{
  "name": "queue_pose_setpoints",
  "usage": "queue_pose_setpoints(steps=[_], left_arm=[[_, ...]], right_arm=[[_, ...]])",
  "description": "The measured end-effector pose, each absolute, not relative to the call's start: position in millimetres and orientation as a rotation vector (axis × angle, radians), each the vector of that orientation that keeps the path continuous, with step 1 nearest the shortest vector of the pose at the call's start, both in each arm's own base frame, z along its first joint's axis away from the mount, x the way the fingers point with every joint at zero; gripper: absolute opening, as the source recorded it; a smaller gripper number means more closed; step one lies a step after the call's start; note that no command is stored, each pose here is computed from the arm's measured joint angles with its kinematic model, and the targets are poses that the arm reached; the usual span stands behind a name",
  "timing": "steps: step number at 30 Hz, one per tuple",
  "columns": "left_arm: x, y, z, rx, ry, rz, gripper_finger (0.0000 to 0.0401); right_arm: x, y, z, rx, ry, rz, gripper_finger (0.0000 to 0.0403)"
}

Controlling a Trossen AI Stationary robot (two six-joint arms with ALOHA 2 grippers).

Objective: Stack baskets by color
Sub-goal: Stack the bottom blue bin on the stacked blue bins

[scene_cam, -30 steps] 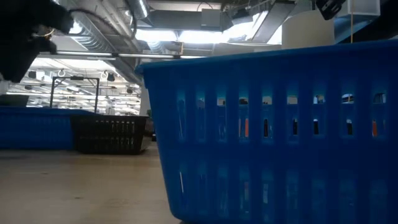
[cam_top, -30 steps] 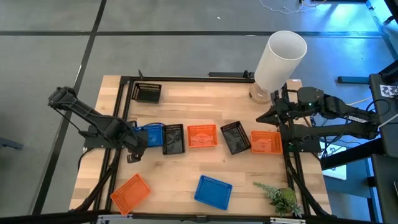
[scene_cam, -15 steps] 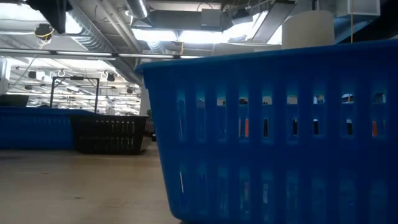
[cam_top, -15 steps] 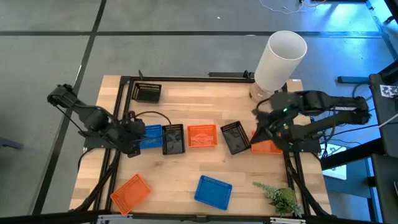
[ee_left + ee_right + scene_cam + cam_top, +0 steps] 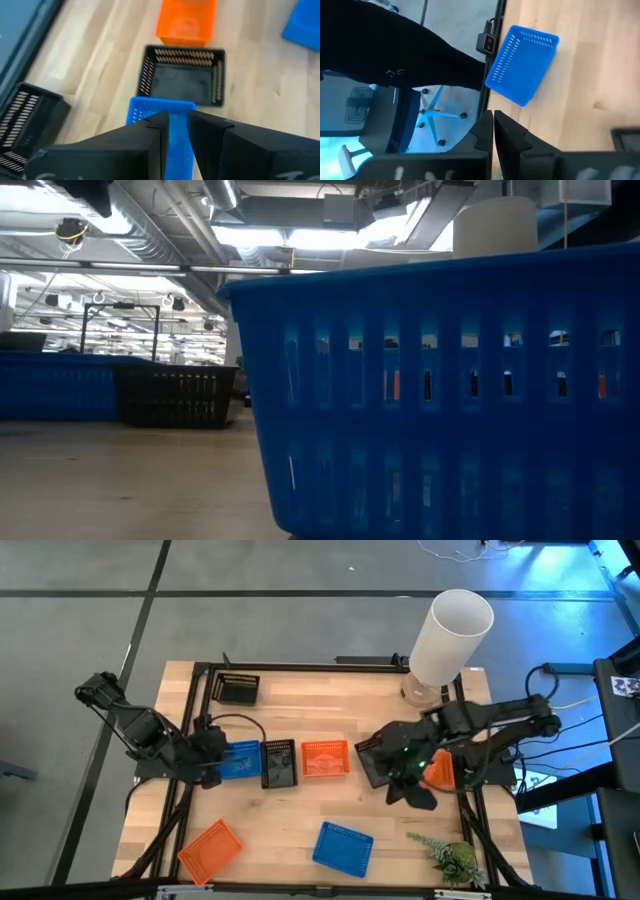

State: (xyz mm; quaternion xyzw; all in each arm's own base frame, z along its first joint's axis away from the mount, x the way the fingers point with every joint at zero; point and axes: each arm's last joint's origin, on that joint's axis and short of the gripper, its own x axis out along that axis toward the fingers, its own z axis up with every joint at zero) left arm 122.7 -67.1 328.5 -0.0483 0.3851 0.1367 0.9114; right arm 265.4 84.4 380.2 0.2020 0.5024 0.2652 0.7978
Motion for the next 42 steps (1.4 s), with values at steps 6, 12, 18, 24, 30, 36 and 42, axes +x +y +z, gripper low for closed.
queue_pose_setpoints(steps=[6,12,18,24,30,36,42], left_arm=[[123,-67,329,-0.117,0.785,0.298,0.0061],[123,-66,329,-0.097,0.78,0.304,0.0061],[123,-66,329,-0.014,0.792,0.27,0.0061],[123,-66,329,0.048,0.801,0.243,0.0061],[123,-66,329,0.069,0.807,0.228,0.0061],[123,-67,329,0.07,0.808,0.228,0.0061],[123,-67,329,0.069,0.808,0.227,0.0061]], right_arm=[[292,97,365,0.426,1.054,0.594,0.0016],[314,106,347,0.53,1.097,0.574,0.0008],[324,115,333,0.629,1.166,0.457,0.0009],[344,118,303,0.8,1.289,0.271,0.0029],[369,115,269,0.854,1.348,0.241,0.0079],[384,120,240,0.8,1.373,0.265,0.0106],[391,125,213,0.733,1.41,0.196,0.0107]])
